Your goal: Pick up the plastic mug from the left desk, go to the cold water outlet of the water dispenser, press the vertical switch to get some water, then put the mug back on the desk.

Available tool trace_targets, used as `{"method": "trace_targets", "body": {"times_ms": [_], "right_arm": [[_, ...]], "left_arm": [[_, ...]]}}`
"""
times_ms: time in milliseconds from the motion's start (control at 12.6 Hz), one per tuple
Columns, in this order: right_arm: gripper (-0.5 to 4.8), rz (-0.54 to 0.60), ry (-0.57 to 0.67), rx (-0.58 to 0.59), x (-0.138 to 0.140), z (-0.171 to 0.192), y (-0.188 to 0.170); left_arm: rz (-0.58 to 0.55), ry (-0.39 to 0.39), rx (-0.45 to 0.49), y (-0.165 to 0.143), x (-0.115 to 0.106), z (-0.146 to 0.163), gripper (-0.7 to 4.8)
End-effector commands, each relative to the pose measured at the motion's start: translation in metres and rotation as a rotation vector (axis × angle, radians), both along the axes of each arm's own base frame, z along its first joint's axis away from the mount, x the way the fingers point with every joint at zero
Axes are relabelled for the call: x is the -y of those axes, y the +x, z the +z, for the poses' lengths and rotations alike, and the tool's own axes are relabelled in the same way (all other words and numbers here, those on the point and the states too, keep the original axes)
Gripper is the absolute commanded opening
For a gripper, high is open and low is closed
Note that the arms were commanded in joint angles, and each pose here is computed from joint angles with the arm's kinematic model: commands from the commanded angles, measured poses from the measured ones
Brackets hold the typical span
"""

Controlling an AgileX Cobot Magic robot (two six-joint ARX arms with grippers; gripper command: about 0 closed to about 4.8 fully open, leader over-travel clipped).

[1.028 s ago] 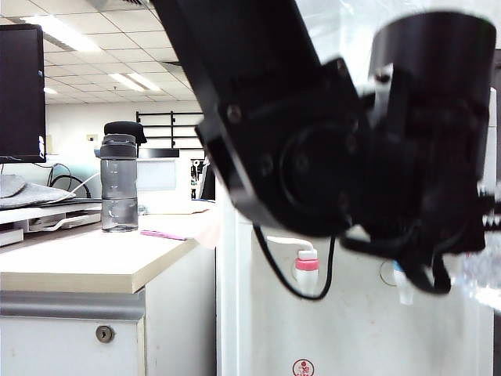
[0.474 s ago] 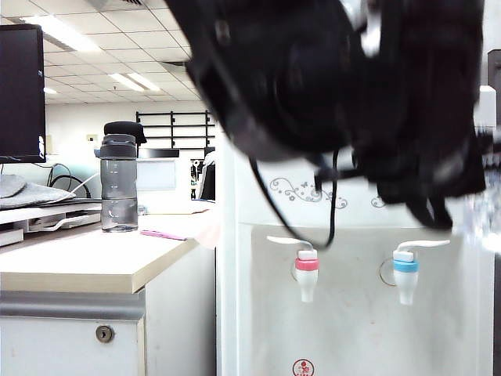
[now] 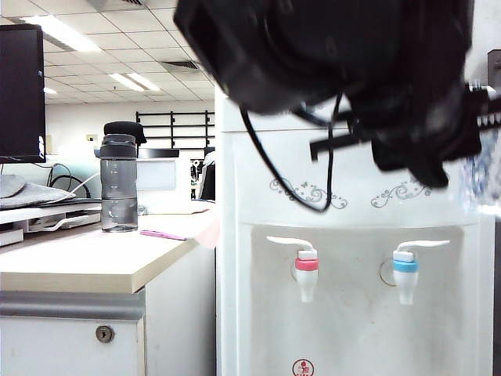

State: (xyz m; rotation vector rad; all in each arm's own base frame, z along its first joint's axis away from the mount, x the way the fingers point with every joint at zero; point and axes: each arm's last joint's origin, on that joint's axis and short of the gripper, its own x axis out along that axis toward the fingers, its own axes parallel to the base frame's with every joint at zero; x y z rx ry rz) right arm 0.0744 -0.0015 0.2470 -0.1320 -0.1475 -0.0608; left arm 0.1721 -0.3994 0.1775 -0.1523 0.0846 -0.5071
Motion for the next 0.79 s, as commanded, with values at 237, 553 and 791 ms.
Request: {"method": "trace_targets", "body": {"times_ms": [237, 553, 791], "right_arm": [[-0.01, 0.003, 0.006, -0.049, 0.000, -0.006, -0.004], [-0.01, 0.002, 0.006, -0.053, 0.000, -0.006, -0.004], [-0.01, 0.002, 0.006, -0.054, 0.000, -0.006, -0.004]], "left_arm": [[0.015, -0.092, 0.024, -0.003, -0.005, 0.033, -0.05], [0.019, -0.116, 0.033, -0.005, -0.013, 0.058, -0.05], [0.026, -0.138, 0.041, -0.008, -0.022, 0.080, -0.05]]}}
